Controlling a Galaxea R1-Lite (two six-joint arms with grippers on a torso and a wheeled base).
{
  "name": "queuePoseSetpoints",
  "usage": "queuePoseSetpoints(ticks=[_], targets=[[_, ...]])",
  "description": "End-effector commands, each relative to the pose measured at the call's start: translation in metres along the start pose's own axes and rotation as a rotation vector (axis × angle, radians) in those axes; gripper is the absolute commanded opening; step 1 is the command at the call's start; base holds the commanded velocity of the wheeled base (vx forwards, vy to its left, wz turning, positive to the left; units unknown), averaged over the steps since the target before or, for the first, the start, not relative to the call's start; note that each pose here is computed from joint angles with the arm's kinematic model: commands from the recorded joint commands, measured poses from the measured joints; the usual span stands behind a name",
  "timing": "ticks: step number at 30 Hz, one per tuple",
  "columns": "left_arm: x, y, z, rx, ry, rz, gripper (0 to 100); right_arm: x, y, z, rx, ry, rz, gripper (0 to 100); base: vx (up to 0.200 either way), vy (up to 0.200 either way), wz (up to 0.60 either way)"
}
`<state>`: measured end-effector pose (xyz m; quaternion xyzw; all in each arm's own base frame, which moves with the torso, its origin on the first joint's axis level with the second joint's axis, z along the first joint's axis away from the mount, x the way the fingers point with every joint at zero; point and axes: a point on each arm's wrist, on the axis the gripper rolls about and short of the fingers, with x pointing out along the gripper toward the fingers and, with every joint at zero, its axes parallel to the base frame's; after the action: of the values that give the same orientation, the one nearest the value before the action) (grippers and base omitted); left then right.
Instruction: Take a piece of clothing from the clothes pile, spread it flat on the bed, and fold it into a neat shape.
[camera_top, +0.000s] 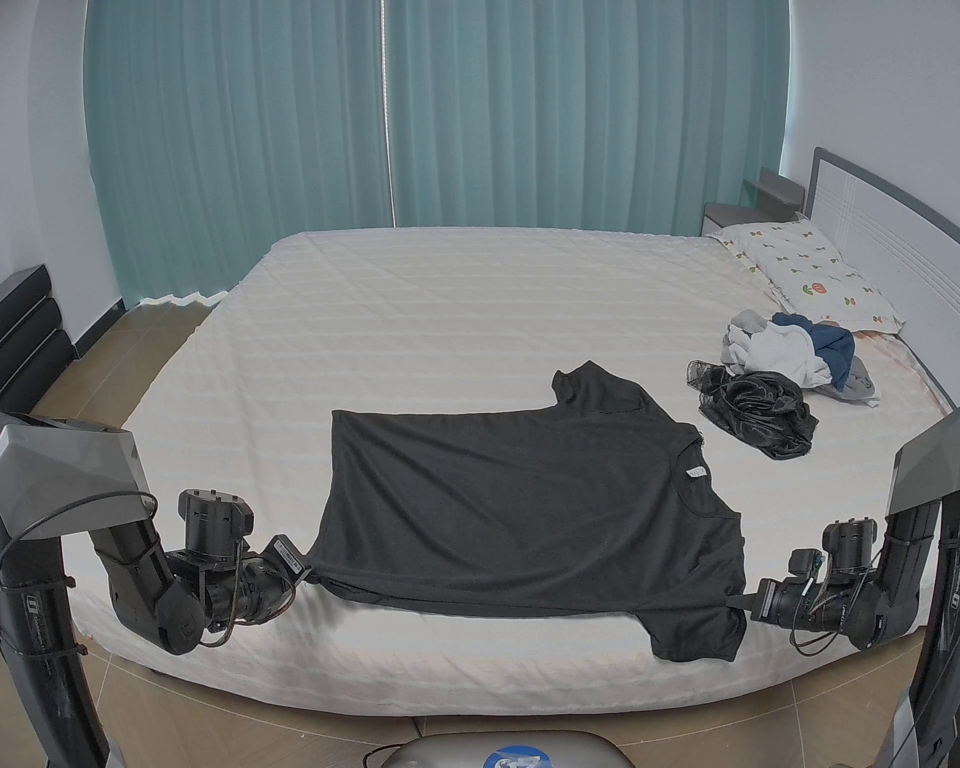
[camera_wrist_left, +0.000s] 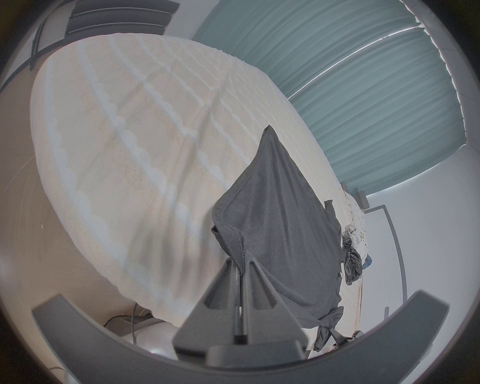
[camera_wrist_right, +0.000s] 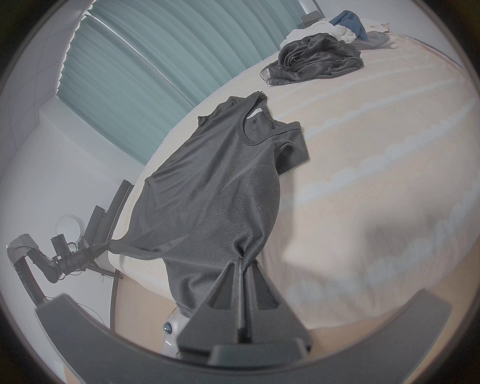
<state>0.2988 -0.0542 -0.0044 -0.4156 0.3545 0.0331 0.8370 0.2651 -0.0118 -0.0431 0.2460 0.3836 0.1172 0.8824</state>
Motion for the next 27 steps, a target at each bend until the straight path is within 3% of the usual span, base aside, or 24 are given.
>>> queuePoseSetpoints(ticks=[1,13,27], targets=[[-0.003,0.0,-0.002,0.014,-0.011,0.012,0,-0.02,0.005,-0.002,0.0,-0.014,0.002,0,0.0,0.0,0.0],[-0.011,0.01,-0.007,0.202,-0.091,0.145,0,-0.047,0.016,-0.026,-0.018,-0.017,0.048,0,0.0,0.0,0.0],[-0.022,0.016,-0.016,0.293,-0.056,0.171,0,-0.056,0.023,-0.031,-0.021,0.05,0.049,0,0.0,0.0,0.0]])
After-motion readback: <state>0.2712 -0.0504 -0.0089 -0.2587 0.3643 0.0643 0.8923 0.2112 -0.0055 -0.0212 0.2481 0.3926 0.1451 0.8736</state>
